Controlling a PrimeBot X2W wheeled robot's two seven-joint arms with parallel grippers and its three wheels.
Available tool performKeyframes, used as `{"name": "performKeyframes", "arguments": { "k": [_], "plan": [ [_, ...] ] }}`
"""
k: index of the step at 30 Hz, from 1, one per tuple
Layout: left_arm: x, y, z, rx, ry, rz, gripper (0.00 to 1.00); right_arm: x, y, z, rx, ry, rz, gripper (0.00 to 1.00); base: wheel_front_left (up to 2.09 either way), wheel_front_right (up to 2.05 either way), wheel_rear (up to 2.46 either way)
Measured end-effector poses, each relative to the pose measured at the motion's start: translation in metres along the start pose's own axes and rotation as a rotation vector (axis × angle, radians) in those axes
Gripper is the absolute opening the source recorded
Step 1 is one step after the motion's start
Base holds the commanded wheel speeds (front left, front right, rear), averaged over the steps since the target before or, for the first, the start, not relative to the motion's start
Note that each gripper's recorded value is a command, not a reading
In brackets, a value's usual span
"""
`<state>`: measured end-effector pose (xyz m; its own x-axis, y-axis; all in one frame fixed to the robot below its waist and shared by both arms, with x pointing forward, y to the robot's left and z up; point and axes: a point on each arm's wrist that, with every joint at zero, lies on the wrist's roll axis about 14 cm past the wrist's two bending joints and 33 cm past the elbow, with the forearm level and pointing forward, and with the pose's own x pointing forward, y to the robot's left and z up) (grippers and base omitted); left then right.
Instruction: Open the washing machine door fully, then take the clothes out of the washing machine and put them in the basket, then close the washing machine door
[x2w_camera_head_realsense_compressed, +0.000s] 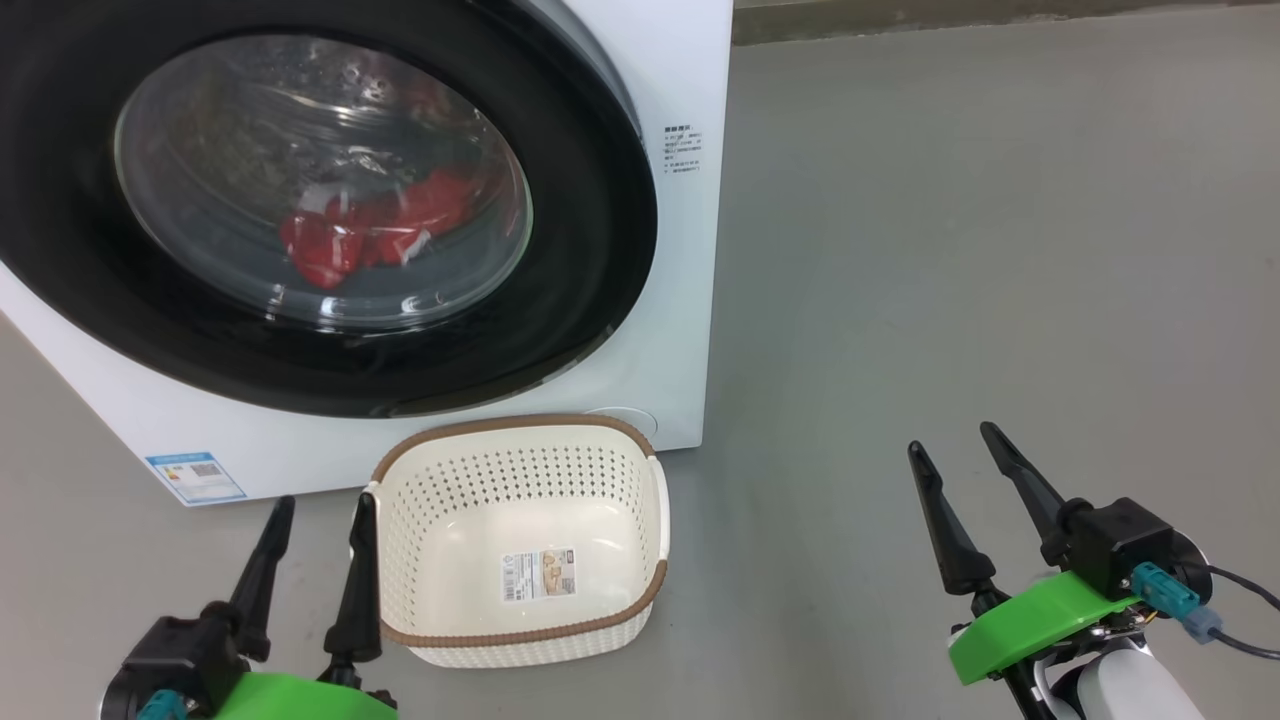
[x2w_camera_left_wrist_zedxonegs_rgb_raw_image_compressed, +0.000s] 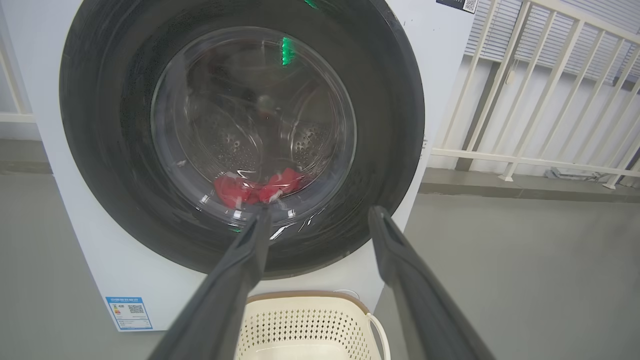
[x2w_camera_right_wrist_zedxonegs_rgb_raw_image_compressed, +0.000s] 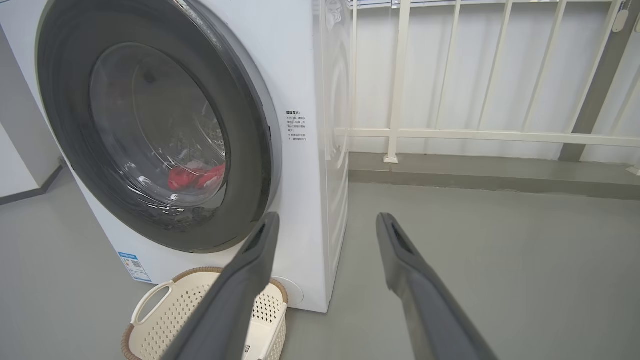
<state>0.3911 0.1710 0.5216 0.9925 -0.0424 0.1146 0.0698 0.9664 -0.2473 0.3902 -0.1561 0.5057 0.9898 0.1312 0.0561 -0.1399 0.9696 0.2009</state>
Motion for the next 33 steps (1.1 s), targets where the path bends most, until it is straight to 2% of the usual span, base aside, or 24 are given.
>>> {"name": "performKeyframes", "arguments": {
  "k": [10,24,25,26,28,29,33],
  "plan": [
    [0.002,-0.004,0.005,0.114,-0.024,-0.033,1.0,0.0,0.004,0.002,-0.118,-0.011,0.033,1.0,0.0,0.0,0.0],
    [0.004,-0.002,0.001,0.121,-0.012,-0.027,1.0,0.004,0.005,-0.001,-0.118,-0.005,0.038,1.0,0.0,0.0,0.0],
    [0.006,-0.002,0.001,0.121,-0.013,-0.027,1.0,0.006,0.005,0.0,-0.118,-0.008,0.038,0.89,0.0,0.0,0.0],
    [0.008,-0.002,0.002,0.121,-0.015,-0.028,1.0,0.008,0.005,0.0,-0.118,-0.01,0.037,0.59,0.0,0.0,0.0],
    [0.011,-0.001,0.001,0.121,-0.015,-0.026,1.0,0.011,0.004,-0.001,-0.107,-0.01,0.034,0.23,0.0,0.0,0.0],
    [0.012,-0.001,0.001,0.121,-0.014,-0.026,1.0,0.012,0.004,-0.002,-0.096,-0.01,0.032,0.0,0.0,0.0,0.0],
    [0.015,0.001,-0.005,0.121,0.002,-0.023,1.0,0.025,0.004,-0.002,-0.028,-0.017,0.024,0.0,0.0,0.0,0.0]
  ]
}}
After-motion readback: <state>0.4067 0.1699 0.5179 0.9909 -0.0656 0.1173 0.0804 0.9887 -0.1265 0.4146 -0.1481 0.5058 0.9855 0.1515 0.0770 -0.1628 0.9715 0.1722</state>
